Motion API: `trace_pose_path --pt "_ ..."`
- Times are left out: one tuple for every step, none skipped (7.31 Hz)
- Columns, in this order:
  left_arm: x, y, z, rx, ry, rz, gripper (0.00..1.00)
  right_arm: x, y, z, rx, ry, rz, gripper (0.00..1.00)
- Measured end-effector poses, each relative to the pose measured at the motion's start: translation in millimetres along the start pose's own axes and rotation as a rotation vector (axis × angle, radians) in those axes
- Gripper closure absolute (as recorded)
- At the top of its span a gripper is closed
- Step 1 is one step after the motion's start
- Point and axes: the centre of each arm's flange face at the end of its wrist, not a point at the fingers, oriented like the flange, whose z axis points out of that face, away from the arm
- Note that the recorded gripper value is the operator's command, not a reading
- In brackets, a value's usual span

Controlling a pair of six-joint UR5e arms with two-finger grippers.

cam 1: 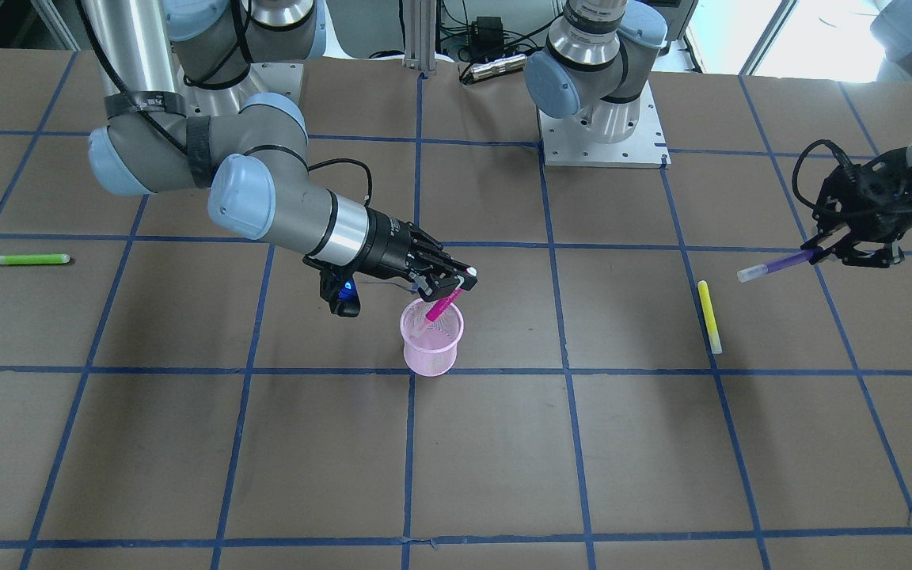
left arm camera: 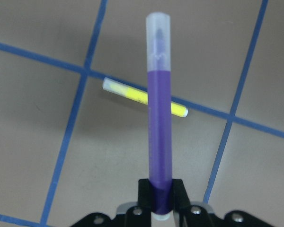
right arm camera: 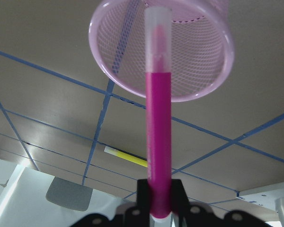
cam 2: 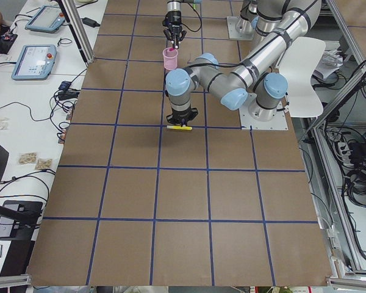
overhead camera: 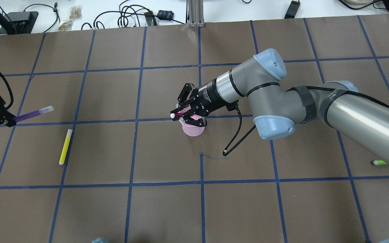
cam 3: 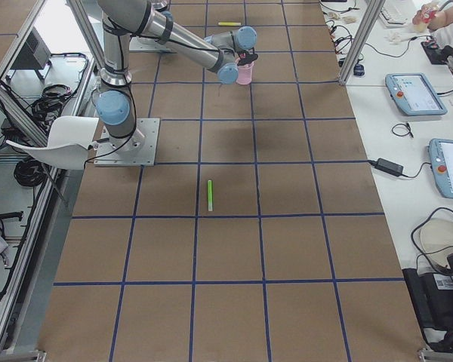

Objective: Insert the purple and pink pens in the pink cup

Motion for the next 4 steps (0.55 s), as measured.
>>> trace_pose_path --pt "0.9 -39.5 -13.1 -0.014 -0.007 -0.029 1.00 -0.2 -0.4 0.0 0.003 0.001 0.001 0.29" --pt "5.0 -74.7 -19.4 -0.024 -0.014 -0.063 1.00 -1.8 -0.5 -1.5 0.008 -0.003 -0.006 0.19" --pt "9.9 -105.8 -19.4 -0.030 -0.015 -0.096 1.00 -6.0 -1.0 -6.7 0.015 -0.016 -0.018 0.18" --pt "14.9 -133.4 -15.6 -0.035 -0.011 -0.128 1.00 -13.8 -3.4 -17.2 0.032 -0.037 -0.030 0.14"
